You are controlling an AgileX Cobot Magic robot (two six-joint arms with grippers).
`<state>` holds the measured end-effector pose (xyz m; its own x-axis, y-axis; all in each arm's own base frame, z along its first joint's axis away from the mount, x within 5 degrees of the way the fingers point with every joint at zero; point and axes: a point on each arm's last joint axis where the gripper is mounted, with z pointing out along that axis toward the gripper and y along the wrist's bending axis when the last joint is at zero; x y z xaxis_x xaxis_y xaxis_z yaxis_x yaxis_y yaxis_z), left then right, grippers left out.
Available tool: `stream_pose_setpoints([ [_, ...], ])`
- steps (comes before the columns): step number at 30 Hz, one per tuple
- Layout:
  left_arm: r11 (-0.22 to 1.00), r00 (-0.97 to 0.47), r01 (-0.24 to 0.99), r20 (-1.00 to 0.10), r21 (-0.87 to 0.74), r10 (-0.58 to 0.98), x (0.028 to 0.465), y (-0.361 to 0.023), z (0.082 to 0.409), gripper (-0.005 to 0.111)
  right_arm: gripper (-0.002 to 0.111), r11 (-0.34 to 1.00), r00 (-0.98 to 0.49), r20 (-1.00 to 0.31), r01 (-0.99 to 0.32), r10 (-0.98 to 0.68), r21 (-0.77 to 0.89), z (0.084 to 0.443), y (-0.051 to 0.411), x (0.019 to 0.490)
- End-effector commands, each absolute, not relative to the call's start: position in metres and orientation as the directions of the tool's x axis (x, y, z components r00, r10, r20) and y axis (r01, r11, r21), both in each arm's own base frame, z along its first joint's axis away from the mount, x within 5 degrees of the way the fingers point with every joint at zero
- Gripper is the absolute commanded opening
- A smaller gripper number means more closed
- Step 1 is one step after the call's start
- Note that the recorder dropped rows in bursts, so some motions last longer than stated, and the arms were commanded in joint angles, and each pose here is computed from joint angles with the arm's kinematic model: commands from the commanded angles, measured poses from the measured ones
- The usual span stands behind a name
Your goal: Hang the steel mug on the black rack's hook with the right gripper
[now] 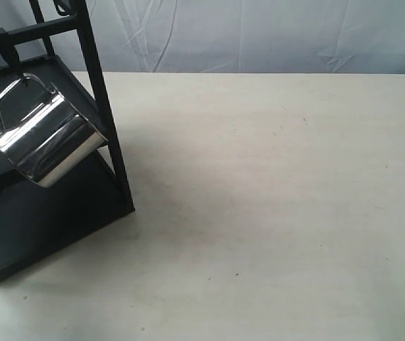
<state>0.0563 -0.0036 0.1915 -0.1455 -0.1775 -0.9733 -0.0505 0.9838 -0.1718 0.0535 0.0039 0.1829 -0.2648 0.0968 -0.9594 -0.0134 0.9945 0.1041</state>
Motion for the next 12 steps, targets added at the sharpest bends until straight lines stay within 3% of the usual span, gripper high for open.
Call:
stream_pose_setpoints([
  [1, 0.984, -0.133, -0.053, -0.975, -0.170, -0.176, 0.0560, -0.0032, 0.1925, 0.002, -0.001, 0.995, -0.252, -0.963, -0.009, 0.096, 0.101, 0.1826, 0.0035, 0.0535],
  [12, 0.984, -0.133, -0.053, -0.975, -0.170, -0.176, 0.0560, -0.0032, 0.1925, 0.002, -0.001, 0.995, -0.254, -0.963, -0.009, 0.096, 0.101, 0.1824, 0.0035, 0.0535],
])
